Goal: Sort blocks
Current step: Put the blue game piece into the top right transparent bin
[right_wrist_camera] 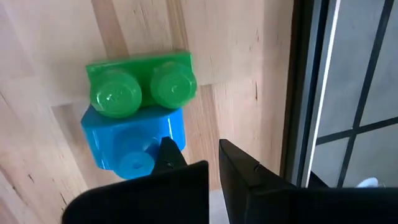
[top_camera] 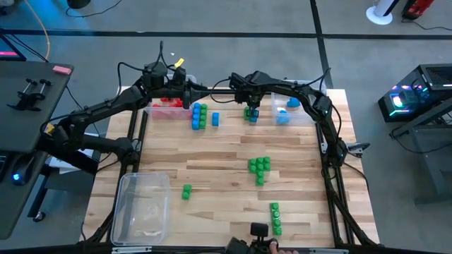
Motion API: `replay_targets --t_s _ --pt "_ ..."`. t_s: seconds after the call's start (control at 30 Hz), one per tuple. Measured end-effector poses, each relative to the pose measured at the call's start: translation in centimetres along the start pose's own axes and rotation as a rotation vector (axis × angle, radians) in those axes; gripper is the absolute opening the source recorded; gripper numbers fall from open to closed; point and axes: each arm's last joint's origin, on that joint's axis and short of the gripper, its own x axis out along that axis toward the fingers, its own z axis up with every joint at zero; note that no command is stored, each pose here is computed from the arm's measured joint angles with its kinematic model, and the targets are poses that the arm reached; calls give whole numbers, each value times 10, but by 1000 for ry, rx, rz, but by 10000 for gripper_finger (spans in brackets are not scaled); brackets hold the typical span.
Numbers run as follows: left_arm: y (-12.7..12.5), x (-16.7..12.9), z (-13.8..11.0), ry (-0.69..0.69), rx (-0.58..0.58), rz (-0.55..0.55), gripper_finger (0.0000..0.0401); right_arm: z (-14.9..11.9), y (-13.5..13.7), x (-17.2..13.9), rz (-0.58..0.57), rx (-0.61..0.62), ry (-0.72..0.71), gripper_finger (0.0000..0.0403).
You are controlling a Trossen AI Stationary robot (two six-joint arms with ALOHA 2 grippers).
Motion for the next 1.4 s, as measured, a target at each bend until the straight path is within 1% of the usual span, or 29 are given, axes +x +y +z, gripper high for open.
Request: replay_targets --t_s 0.17,0.27,0.53,0.63,0.73,0.83,0.93,1.13,1.3,1.4 --pt "1 0 -2 18 -7 7 184 -2 5 -1 23 -21 35 0" --pt "2 0 -4 39 -7 15 184 -1 11 -2 62 -30 23 0" --pt "3 0 -7 68 -21 26 184 4 35 -9 116 -67 43 0" --pt "3 0 -7 68 -21 26 184 5 43 -12 132 -57 56 0" --pt "3 0 -8 79 -27 29 184 9 53 -15 173 -55 41 0" --pt "4 -1 -10 95 -36 36 184 12 64 -18 178 -58 36 0" --pt "4 -1 -12 111 -36 40 184 15 77 -22 213 -70 28 0" --pt "1 1 -15 133 -24 33 184 21 108 -31 286 -139 5 0" --pt "-2 2 -16 140 -8 18 184 28 129 -39 277 -209 -43 0" --pt "-4 3 -17 143 6 11 184 26 126 -48 258 -190 -66 0"
